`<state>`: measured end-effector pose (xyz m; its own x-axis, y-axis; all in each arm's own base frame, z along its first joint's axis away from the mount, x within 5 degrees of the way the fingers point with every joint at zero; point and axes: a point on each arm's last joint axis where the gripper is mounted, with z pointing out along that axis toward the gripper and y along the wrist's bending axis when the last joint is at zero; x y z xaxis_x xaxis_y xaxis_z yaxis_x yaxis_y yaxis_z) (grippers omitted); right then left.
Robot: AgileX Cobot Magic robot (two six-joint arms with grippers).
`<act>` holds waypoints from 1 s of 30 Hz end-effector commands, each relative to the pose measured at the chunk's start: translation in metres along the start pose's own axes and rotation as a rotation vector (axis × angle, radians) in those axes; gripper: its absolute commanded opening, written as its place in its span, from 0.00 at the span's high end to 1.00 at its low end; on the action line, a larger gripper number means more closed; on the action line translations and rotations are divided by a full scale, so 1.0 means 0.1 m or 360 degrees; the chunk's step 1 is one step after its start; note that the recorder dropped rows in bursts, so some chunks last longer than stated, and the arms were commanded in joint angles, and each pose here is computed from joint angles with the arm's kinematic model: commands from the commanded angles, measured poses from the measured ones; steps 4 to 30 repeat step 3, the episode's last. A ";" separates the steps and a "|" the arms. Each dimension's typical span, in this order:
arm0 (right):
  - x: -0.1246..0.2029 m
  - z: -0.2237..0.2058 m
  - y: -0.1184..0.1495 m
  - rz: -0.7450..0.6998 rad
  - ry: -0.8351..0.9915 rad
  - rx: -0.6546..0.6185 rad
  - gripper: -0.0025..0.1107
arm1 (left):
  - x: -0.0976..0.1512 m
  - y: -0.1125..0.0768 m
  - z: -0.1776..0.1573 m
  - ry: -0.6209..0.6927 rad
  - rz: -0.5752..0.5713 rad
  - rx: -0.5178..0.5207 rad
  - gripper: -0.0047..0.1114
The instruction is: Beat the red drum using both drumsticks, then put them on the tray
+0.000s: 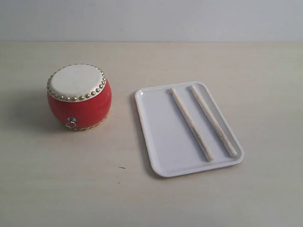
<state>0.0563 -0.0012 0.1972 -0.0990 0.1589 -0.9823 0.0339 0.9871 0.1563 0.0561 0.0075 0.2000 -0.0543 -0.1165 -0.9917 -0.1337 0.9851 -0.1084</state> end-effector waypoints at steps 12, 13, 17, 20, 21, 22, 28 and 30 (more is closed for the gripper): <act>0.01 0.00 0.00 -0.0009 -0.0003 0.0001 0.98 | 0.00 0.00 0.00 -0.0021 0.0009 0.0002 0.96; 0.01 0.00 0.00 -0.0009 -0.0003 0.0001 0.98 | 0.00 0.00 0.00 -0.0021 0.0009 0.0002 0.96; 0.01 0.00 0.00 -0.0009 -0.0003 0.0001 0.98 | 0.00 0.00 0.00 -0.0021 0.0009 0.0002 0.96; 0.01 0.00 0.00 -0.0009 -0.0003 0.0001 0.98 | 0.00 0.00 0.00 -0.0021 0.0009 0.0002 0.96; 0.01 0.00 0.00 -0.0009 -0.0003 0.0001 0.98 | 0.00 0.00 0.00 -0.0021 0.0009 0.0002 0.96; 0.01 0.00 0.00 -0.0009 -0.0003 0.0001 0.98 | 0.00 0.00 0.00 -0.0021 0.0009 0.0002 0.96; 0.01 0.00 0.00 -0.0009 -0.0003 0.0001 0.98 | 0.00 0.00 0.00 -0.0021 0.0009 0.0002 0.96; 0.01 0.00 0.00 -0.0009 -0.0003 0.0001 0.98 | 0.00 0.00 0.00 -0.0021 0.0009 0.0002 0.96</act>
